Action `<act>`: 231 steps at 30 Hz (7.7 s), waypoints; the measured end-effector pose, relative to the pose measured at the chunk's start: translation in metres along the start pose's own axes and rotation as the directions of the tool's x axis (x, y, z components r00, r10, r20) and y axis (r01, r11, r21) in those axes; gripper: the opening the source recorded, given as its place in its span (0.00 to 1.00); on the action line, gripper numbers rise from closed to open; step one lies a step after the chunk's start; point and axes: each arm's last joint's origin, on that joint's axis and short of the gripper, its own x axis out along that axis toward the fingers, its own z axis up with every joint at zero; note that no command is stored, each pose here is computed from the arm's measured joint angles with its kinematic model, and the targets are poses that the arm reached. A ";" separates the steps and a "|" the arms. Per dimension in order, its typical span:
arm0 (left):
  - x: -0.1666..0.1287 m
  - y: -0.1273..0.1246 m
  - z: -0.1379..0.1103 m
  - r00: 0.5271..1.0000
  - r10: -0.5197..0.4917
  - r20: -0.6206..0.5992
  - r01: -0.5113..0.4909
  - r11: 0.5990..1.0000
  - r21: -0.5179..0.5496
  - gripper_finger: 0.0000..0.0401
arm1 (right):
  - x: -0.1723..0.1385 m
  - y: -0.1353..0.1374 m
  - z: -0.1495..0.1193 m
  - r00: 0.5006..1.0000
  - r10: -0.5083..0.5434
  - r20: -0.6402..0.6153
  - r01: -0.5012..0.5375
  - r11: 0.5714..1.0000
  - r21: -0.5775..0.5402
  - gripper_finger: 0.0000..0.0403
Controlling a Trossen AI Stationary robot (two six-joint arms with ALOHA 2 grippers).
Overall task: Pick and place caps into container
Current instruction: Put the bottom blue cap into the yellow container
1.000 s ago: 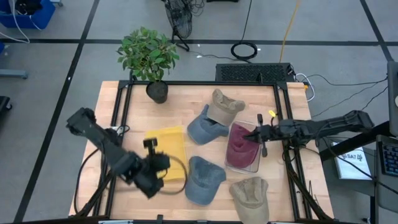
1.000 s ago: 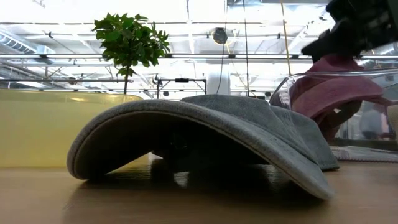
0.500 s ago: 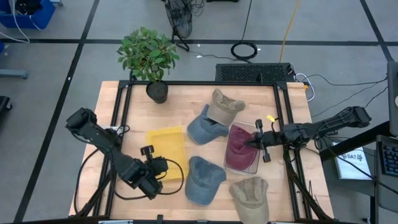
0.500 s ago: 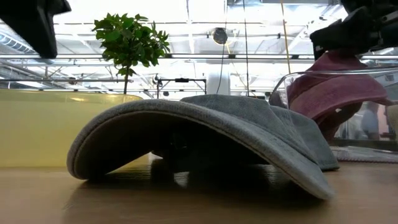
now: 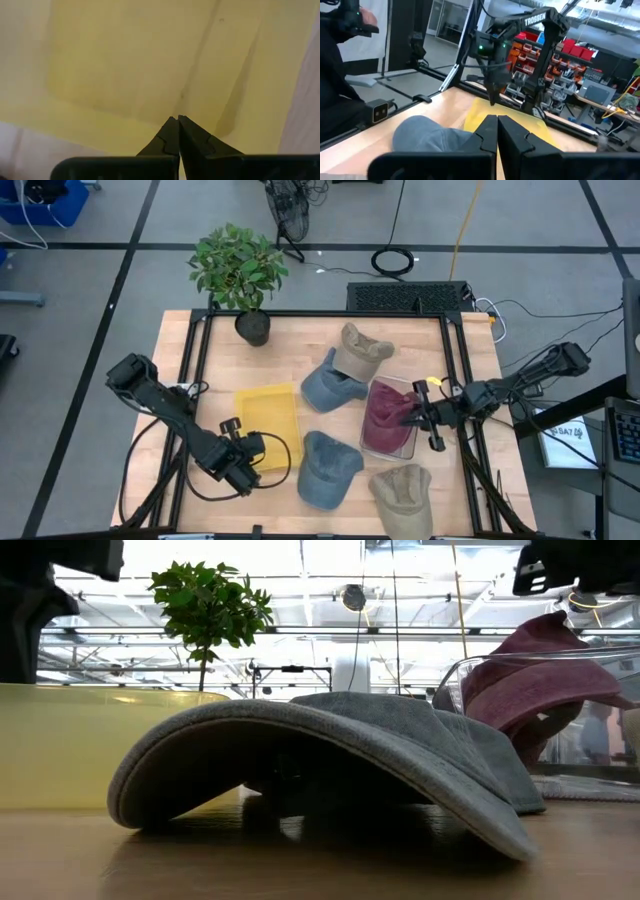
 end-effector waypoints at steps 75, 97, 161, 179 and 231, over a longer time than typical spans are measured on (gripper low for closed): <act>0.013 -0.048 0.166 0.882 -0.418 0.220 0.161 0.704 0.691 0.48 | 0.003 0.004 -0.003 0.999 0.030 -0.026 -0.029 0.998 0.049 0.00; 0.051 -0.050 0.151 0.868 -0.463 0.179 0.270 0.744 0.611 0.65 | 0.007 0.005 -0.004 0.999 0.030 -0.024 -0.028 0.998 0.062 0.00; -0.076 0.073 0.001 0.796 -0.337 0.503 0.023 0.847 0.531 0.02 | 0.008 0.005 -0.003 1.000 0.027 -0.012 -0.027 1.000 -0.013 0.00; -0.008 0.087 -0.011 0.834 -0.317 0.451 0.067 0.870 0.489 0.02 | 0.008 0.005 -0.003 0.999 0.028 -0.016 -0.028 1.000 -0.013 0.00; -0.014 0.103 -0.011 0.926 -0.257 0.276 0.235 0.966 0.109 0.01 | 0.008 0.005 -0.003 1.000 0.027 -0.015 -0.027 1.000 -0.005 0.00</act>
